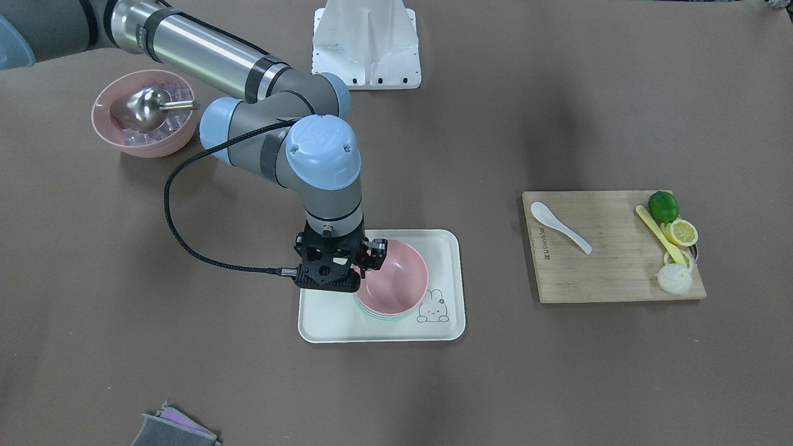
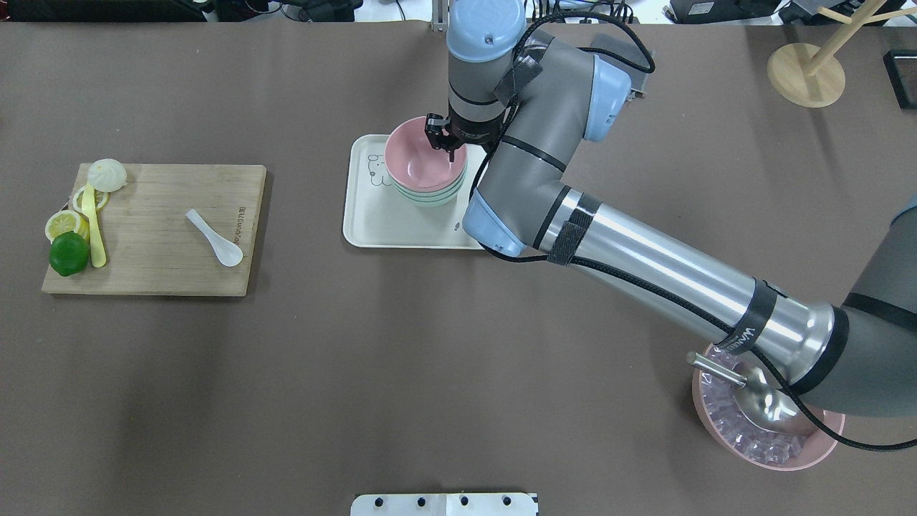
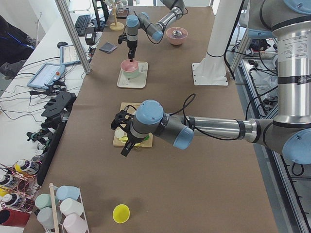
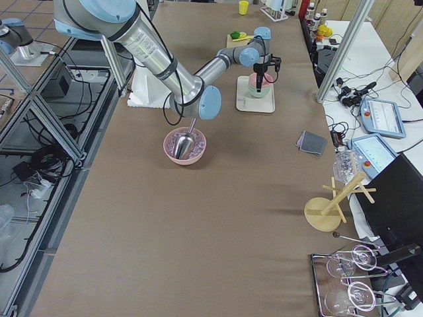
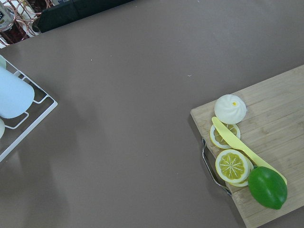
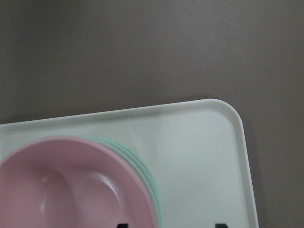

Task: Stack pink bowl on green and place spoon

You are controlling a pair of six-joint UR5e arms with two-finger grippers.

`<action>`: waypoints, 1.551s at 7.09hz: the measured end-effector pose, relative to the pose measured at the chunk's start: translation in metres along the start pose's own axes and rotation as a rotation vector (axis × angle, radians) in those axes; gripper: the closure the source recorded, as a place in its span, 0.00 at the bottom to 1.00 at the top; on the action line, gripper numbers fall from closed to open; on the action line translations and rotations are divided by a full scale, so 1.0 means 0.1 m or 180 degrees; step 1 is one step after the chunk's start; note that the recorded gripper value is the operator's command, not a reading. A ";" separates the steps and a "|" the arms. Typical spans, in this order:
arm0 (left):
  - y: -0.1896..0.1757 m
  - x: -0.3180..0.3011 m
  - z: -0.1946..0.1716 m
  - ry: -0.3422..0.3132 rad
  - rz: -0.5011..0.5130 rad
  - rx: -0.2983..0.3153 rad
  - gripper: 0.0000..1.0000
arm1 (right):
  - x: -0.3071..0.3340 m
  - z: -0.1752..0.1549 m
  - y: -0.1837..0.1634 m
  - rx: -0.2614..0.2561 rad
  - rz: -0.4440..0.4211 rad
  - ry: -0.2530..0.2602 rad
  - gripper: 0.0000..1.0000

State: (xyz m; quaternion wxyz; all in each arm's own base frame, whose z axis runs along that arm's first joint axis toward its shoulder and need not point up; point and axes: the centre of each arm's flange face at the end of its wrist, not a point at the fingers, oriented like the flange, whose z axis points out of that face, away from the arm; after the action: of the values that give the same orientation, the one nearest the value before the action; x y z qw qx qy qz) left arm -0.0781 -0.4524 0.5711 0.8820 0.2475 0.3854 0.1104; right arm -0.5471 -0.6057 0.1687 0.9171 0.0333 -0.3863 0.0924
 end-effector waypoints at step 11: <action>-1.50 2.74 1.51 -0.0313 -0.2582 0.0101 0.03 | 5.49 -1.40 -1.45 0.0052 -0.1322 0.0166 0.00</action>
State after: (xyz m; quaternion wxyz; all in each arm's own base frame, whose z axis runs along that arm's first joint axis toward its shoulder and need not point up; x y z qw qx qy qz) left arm 0.2196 -0.5278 0.4092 0.8675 0.0939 0.4108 -0.2643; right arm -0.0447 -0.6508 0.4653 0.9259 0.1172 -0.3466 -0.0946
